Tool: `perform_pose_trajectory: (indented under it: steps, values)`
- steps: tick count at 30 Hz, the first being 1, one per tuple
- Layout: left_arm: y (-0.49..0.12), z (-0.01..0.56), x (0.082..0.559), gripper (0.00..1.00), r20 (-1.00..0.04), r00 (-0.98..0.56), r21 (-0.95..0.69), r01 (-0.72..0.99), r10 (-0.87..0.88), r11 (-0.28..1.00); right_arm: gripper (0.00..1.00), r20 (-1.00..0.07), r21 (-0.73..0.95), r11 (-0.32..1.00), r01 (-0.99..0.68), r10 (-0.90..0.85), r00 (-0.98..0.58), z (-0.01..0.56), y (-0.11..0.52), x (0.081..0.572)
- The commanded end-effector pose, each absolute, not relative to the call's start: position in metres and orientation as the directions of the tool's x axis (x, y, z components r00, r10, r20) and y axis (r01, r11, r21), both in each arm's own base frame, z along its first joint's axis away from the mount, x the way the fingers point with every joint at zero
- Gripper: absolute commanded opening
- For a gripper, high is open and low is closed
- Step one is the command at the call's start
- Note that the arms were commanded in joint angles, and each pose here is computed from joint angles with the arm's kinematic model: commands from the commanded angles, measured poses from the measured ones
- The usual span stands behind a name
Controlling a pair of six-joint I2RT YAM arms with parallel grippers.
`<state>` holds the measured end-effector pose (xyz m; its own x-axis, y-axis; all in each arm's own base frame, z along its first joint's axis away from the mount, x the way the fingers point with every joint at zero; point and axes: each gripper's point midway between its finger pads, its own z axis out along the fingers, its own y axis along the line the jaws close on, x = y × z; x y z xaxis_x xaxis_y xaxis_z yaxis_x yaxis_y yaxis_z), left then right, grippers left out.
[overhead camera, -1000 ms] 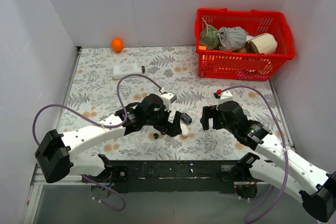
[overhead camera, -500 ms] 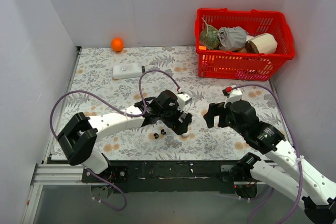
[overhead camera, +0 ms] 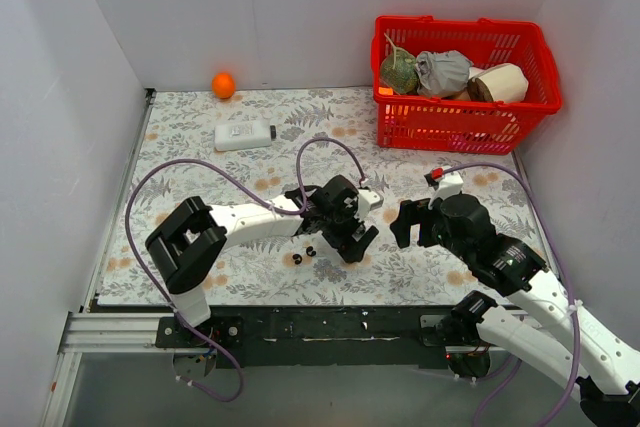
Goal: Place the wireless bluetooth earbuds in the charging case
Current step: Pick up the charging case at the center of the board.
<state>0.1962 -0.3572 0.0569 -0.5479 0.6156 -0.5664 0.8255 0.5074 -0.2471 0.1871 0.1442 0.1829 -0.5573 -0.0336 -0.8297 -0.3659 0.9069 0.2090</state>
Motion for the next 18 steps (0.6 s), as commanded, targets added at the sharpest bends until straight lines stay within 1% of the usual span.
perform_pose_trajectory:
  steps: [1, 7, 18]
  values:
    - [-0.371, 0.063, 0.195, 0.95, -0.590, -0.488, -0.208, 0.861, 0.643, 0.464, 0.97, -0.858, 0.225, 0.896, -0.382, -0.004, -0.514, 0.209, 0.146, 0.188]
    - [-0.368, 0.046, 0.201, 0.95, -0.563, -0.493, -0.151, 0.851, 0.663, 0.504, 0.97, -0.861, 0.220, 0.901, -0.374, 0.000, -0.509, 0.210, 0.142, 0.187]
    - [-0.363, 0.037, 0.211, 0.96, -0.554, -0.486, -0.074, 0.837, 0.676, 0.542, 0.98, -0.859, 0.215, 0.906, -0.365, -0.003, -0.513, 0.205, 0.139, 0.186]
